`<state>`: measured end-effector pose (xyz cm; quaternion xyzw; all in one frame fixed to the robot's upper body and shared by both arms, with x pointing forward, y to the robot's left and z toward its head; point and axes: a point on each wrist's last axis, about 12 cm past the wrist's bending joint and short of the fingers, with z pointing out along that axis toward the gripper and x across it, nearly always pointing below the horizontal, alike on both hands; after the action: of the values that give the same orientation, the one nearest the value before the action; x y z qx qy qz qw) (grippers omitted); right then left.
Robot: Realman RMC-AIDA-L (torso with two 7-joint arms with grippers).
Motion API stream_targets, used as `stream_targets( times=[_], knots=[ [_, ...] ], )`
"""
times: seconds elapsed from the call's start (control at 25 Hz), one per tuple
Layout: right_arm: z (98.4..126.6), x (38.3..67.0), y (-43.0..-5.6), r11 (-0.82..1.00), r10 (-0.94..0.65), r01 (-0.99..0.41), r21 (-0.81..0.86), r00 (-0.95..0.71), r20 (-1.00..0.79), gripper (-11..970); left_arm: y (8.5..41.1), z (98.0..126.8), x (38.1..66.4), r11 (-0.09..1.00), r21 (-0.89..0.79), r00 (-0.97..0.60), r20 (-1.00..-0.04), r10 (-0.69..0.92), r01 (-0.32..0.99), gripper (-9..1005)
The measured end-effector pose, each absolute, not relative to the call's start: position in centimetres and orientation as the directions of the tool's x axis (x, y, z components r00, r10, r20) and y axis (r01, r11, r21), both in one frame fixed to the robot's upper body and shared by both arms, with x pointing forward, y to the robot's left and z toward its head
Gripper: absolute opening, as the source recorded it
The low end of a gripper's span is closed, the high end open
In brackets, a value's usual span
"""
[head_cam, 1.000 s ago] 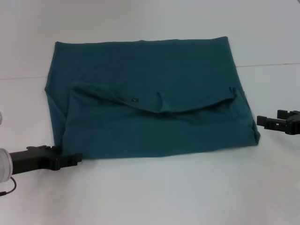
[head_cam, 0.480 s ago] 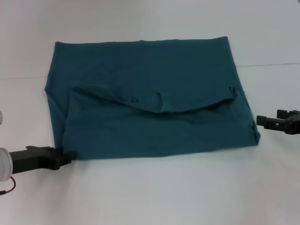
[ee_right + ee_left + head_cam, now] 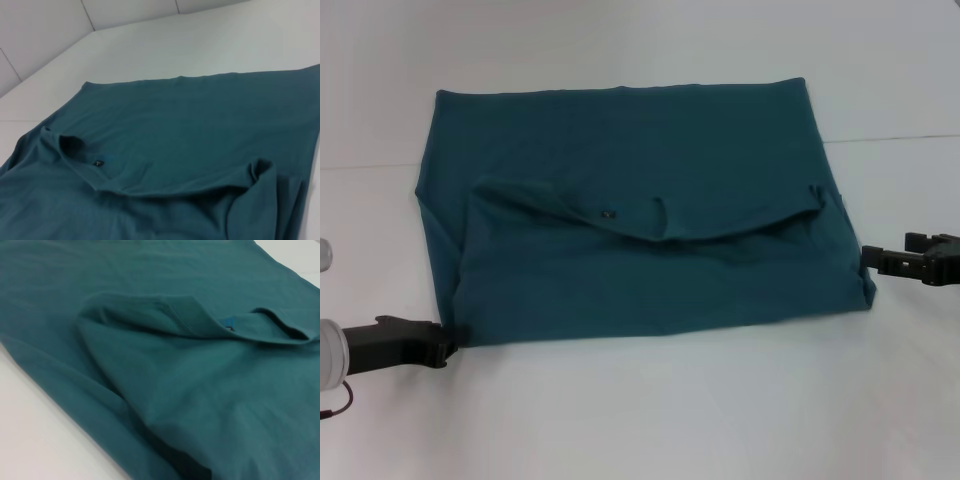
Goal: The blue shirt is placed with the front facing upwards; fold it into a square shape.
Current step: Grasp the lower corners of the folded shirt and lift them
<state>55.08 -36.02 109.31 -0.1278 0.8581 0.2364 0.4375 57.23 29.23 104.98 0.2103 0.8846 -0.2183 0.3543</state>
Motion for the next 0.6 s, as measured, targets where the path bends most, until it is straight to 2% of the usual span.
stream_targets(
  times=[0.2, 0.6],
  knots=[
    [109.34, 55.13, -35.97, 0.855, -0.013, -0.428, 0.294, -0.584, -0.812, 916, 29.26, 104.91, 57.17, 0.818, -0.237, -0.662, -0.718, 0.217, 0.525, 42],
    [109.17, 54.82, -36.53, 0.862, 0.002, -0.409, 0.3, -0.588, -0.809, 916, 29.13, 104.83, 57.05, 0.811, -0.238, -0.663, -0.713, 0.227, 0.534, 35]
  ],
)
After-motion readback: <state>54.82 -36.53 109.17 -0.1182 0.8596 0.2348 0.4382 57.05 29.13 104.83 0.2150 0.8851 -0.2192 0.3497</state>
